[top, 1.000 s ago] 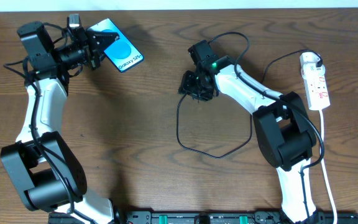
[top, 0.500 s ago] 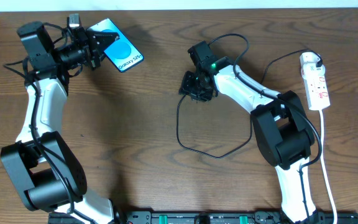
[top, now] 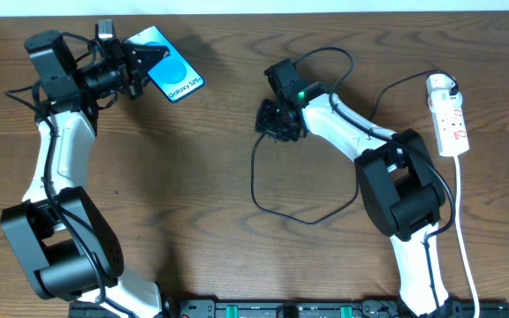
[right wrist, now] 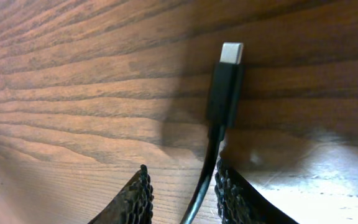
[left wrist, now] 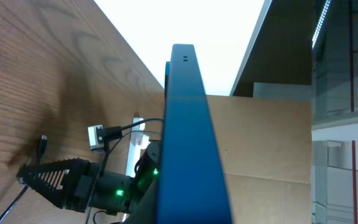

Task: Plug charger to phone and switch on socket
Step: 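Move the right gripper to the black cable's USB-C end and grasp it, then lift the cable end with the right gripper toward the phone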

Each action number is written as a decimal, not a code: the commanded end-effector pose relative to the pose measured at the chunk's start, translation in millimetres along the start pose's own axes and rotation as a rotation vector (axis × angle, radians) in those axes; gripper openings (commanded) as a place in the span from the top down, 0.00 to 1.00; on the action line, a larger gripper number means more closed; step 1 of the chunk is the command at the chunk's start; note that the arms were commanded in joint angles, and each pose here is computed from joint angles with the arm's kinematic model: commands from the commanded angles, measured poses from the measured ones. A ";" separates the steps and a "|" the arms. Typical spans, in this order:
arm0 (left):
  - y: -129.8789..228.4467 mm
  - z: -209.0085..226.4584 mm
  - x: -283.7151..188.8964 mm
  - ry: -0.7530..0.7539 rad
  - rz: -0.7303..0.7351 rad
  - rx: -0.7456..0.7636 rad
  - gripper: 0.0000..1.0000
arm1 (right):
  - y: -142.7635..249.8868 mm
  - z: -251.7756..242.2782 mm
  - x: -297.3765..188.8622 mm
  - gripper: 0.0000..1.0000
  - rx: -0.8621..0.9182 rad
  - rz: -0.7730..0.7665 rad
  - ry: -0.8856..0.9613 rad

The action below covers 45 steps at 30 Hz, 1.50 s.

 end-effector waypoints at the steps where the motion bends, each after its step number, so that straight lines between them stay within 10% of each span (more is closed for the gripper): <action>1: 2.7 -6.0 -1.3 0.022 0.032 0.033 0.93 | 2.1 -3.3 11.0 0.67 0.003 0.001 0.030; 28: 2.7 -6.0 -1.3 0.022 0.032 0.033 0.93 | 4.0 -15.9 39.1 0.85 0.021 0.038 0.045; 31: 2.7 -6.0 -1.3 0.022 0.032 0.033 0.93 | 1.6 -15.0 38.9 0.99 -0.040 0.029 0.034; 45: 2.7 -6.0 -1.3 0.022 0.032 0.033 0.93 | -35.8 -26.9 -4.6 0.99 -0.446 0.127 -0.347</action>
Point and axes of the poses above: each gripper's point midway between its finger pads, its own x axis out along the fingers, its own z axis along the line the jaws close on, y = z × x, the point moved 9 cm from there along -x, back along the fingers, and after that the axes turned 1 degree about -x, right-handed, at the moved point
